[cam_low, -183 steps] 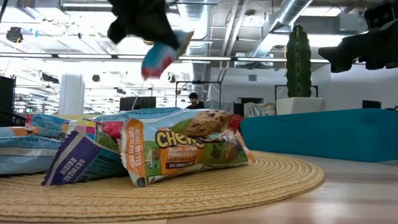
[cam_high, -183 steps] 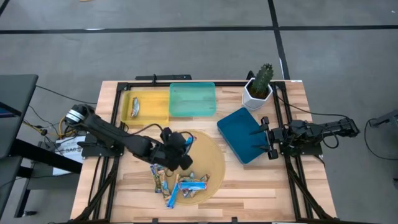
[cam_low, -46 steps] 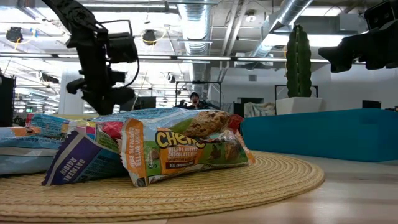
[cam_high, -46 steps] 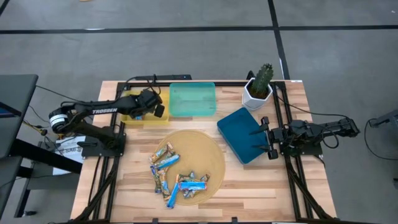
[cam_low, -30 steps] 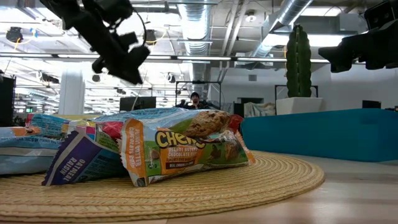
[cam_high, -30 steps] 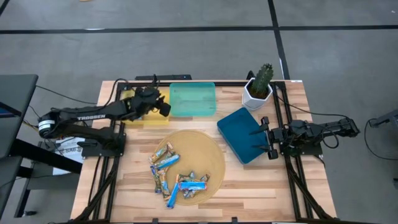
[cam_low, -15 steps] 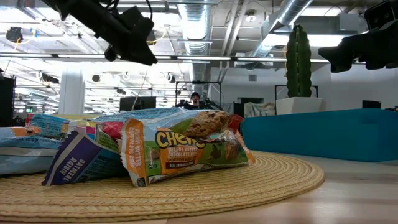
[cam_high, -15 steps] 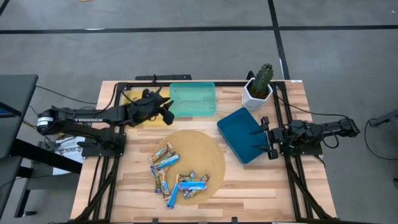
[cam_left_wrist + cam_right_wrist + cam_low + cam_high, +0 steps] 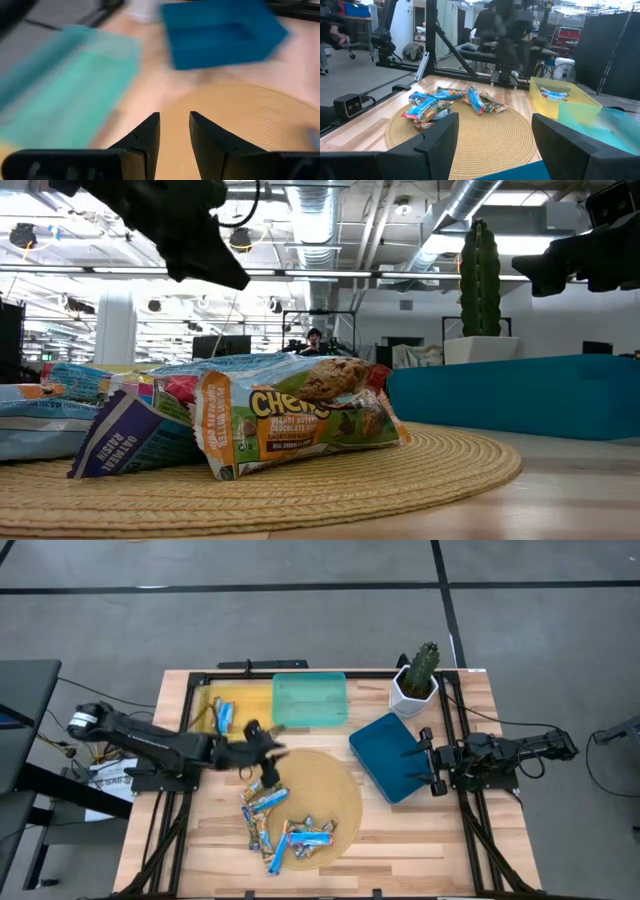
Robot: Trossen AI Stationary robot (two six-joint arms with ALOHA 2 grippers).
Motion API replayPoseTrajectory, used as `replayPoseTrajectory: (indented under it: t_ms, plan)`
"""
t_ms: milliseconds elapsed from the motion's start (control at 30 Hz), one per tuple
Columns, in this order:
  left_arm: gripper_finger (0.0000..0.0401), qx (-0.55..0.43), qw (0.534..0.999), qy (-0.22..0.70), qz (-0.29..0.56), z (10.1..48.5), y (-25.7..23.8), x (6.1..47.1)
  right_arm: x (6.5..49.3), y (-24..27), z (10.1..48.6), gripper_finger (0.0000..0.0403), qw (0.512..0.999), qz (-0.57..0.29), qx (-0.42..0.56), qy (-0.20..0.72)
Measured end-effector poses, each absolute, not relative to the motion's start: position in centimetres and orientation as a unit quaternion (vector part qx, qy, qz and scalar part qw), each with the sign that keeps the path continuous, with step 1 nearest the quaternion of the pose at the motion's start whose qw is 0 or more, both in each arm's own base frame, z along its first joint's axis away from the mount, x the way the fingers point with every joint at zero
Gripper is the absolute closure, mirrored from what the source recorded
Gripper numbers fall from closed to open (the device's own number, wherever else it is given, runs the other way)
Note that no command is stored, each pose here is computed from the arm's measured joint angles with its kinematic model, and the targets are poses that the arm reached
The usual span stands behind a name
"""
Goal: Pick and place Granola Bars by type
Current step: Put the top red granola bar into the yellow bin
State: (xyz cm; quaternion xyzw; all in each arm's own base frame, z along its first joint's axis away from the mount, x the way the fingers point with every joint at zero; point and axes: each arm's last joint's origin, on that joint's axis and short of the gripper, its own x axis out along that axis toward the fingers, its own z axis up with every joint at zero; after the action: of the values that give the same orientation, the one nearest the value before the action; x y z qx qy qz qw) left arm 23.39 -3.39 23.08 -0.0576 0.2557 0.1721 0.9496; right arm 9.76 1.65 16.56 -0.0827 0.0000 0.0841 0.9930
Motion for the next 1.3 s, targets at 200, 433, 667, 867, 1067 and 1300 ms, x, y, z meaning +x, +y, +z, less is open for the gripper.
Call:
replayPoseTrajectory:
  t_ms: [200,433,667,867,1067,1300]
  plan:
    - [0.0303,-0.067,0.952,0.291,0.066,21.5,-8.1,23.4,9.8,1.7,16.6,0.0159,0.993,0.084,-0.083,0.000]
    - [0.0303,-0.111,0.950,0.292,-0.024,20.6,-12.3,23.1,9.8,1.7,16.6,0.0159,0.993,0.084,-0.083,0.000]
    - [0.0303,-0.128,0.947,0.294,-0.027,20.5,-13.7,22.3,9.8,1.7,16.5,0.0159,0.993,0.084,-0.083,0.000]
    - [0.0303,-0.132,0.938,0.320,-0.002,20.0,-13.2,22.1,9.8,1.7,16.6,0.0159,0.993,0.084,-0.083,0.000]
    - [0.0303,-0.150,0.912,0.377,0.052,18.9,-12.1,21.6,9.8,1.7,16.6,0.0159,0.993,0.084,-0.083,0.000]
    - [0.0303,-0.168,0.889,0.422,0.060,18.2,-11.3,21.7,9.8,1.7,16.6,0.0159,0.993,0.084,-0.083,0.000]
